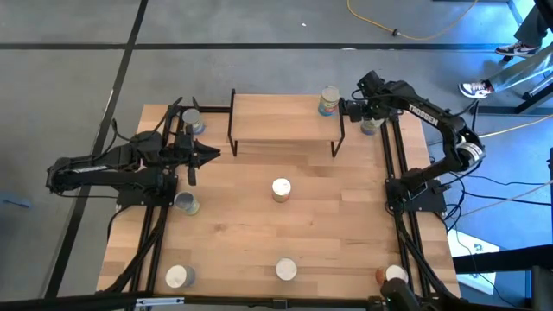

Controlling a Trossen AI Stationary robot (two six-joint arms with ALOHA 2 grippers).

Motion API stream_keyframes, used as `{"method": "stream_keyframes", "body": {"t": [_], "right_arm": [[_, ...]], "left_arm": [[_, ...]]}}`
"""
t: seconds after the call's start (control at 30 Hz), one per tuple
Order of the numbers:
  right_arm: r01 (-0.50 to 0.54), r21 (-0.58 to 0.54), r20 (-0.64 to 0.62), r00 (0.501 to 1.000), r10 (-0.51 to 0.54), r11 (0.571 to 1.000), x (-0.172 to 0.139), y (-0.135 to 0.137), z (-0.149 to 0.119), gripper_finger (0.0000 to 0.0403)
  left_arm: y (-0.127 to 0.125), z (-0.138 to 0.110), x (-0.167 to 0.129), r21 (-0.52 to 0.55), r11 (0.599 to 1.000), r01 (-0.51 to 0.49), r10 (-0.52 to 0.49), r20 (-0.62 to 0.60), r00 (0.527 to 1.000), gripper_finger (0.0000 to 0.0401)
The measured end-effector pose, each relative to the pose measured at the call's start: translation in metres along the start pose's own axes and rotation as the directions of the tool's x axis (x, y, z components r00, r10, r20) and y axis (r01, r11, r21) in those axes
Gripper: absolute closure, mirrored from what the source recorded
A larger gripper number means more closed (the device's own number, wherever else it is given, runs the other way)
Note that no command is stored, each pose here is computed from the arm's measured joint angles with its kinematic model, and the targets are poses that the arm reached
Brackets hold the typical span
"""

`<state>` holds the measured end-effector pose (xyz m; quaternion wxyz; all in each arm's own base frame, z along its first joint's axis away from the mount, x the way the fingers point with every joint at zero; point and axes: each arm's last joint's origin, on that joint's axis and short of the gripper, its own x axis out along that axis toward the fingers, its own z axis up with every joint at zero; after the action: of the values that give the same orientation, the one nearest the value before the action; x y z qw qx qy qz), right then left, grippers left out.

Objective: Pick and place cans onto a shelf
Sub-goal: Put the right canned peas on the shelf

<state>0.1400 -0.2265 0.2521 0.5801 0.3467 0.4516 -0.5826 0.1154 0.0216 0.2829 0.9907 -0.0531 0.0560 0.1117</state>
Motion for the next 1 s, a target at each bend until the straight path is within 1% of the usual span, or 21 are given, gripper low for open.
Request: {"method": "stream_keyframes", "body": {"t": [0.07, 0.17, 0.5, 0.63, 0.8, 0.9, 1.0], "right_arm": [[-0.009, 0.001, -0.006, 1.0, 0.009, 1.0, 0.001, 0.001, 0.001, 0.0305], [-0.028, 0.002, -0.049, 0.998, 0.028, 1.0, 0.007, 0.001, 0.001, 0.0305], [0.025, -0.019, -0.121, 0.992, -0.027, 1.0, 0.033, 0.007, 0.004, 0.0305], [0.069, -0.031, -0.119, 0.99, -0.072, 0.997, 0.041, 0.009, 0.007, 0.0305], [0.075, -0.058, -0.13, 0.988, -0.082, 0.995, 0.046, 0.011, 0.007, 0.0306], [0.075, -0.06, -0.132, 0.988, -0.083, 0.995, 0.046, 0.01, 0.007, 0.0323], [0.075, -0.062, -0.134, 0.988, -0.083, 0.995, 0.046, 0.01, 0.007, 0.0363]], "left_arm": [[0.0, 0.0, 0.0, 0.0, 1.0, 0.0, 0.0, 0.0, 1.0, 0.036], [0.0, 0.0, 0.0, 0.0, 1.0, 0.0, 0.0, 0.0, 1.0, 0.036], [0.0, 0.0, 0.0, 0.001, 1.0, 0.0, 0.0, 0.0, 1.0, 0.036], [0.0, 0.0, 0.0, 0.001, 1.0, 0.0, 0.0, 0.001, 1.0, 0.036], [0.0, 0.0, 0.0, 0.001, 1.0, 0.0, 0.0, 0.001, 1.0, 0.036], [0.0, 0.0, 0.0, 0.001, 1.0, 0.0, 0.0, 0.002, 1.0, 0.036], [0.0, 0.001, 0.0, 0.001, 1.0, 0.0, 0.0, 0.006, 1.0, 0.036]]}}
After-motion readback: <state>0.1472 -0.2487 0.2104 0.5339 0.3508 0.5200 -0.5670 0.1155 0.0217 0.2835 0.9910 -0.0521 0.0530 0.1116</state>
